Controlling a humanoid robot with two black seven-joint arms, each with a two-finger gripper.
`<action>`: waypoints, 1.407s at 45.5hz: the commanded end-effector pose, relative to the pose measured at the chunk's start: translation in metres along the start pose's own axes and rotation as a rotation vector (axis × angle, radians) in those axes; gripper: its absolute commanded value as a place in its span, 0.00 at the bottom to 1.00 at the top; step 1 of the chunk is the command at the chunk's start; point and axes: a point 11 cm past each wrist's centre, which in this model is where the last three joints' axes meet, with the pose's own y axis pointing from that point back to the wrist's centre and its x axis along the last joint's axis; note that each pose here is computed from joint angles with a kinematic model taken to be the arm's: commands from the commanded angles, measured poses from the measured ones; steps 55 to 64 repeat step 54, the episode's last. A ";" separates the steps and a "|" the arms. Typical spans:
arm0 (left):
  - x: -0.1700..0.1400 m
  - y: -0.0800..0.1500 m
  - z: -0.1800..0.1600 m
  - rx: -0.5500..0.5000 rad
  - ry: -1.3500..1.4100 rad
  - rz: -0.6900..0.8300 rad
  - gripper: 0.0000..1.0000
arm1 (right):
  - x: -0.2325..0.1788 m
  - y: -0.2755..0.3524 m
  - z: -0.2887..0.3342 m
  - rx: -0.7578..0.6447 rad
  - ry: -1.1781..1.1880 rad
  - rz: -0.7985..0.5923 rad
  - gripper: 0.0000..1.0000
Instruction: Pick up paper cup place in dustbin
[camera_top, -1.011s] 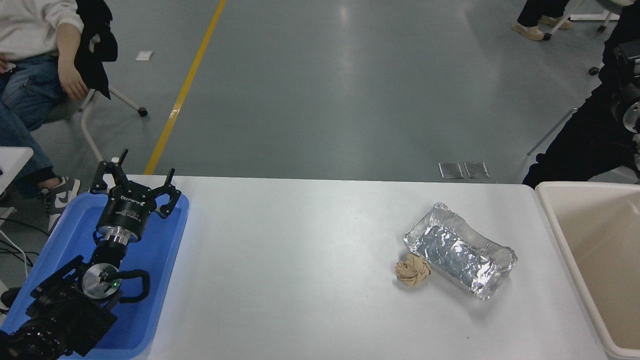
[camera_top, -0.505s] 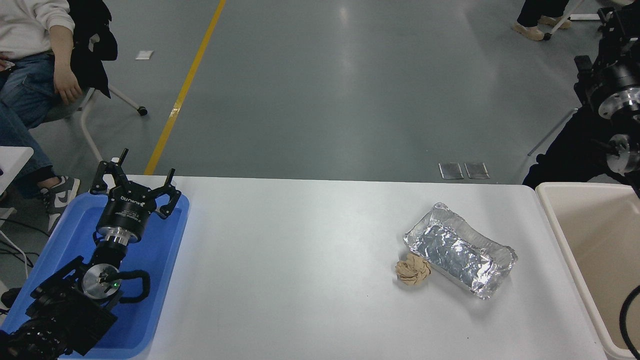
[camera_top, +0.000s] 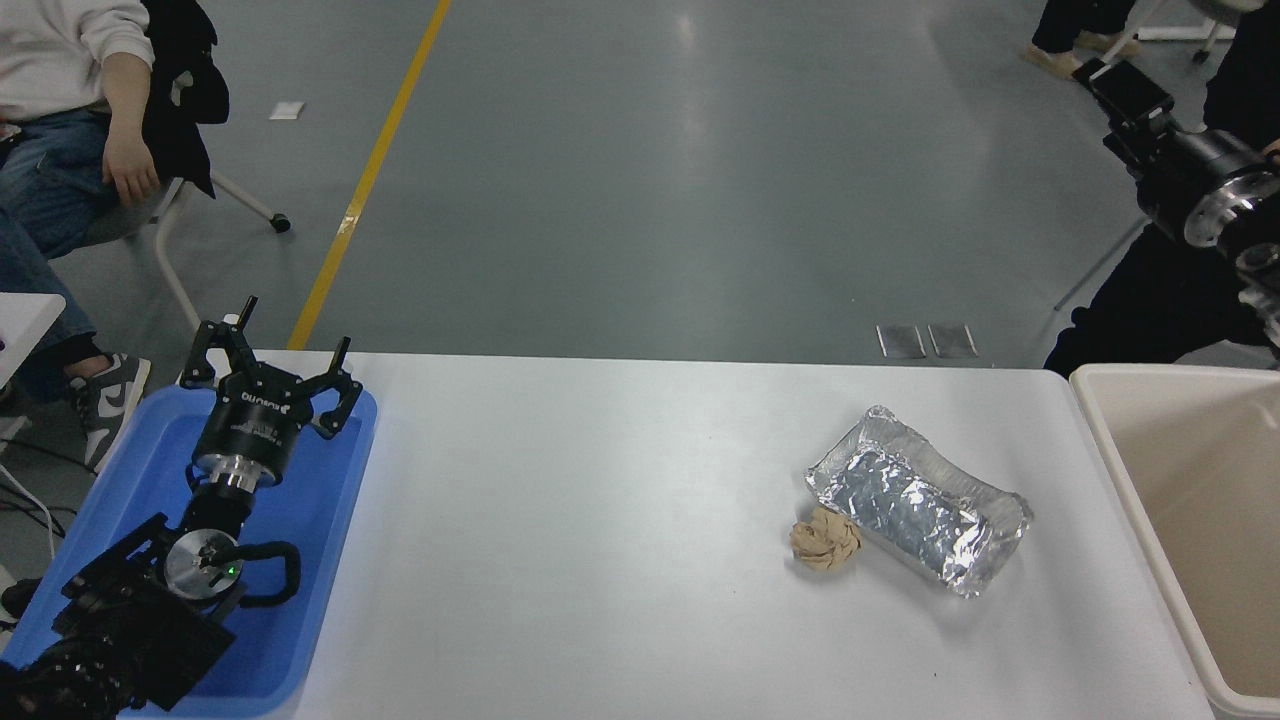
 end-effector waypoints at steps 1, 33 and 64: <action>0.000 0.000 0.000 0.000 -0.001 0.001 1.00 | 0.004 0.037 0.003 -0.139 0.286 -0.354 1.00; 0.000 0.000 0.000 0.000 0.000 -0.001 1.00 | -0.049 0.094 -0.120 -0.087 0.207 -1.047 1.00; 0.000 0.000 0.000 0.000 -0.001 0.001 1.00 | -0.054 0.097 -0.123 -0.077 0.150 -1.063 1.00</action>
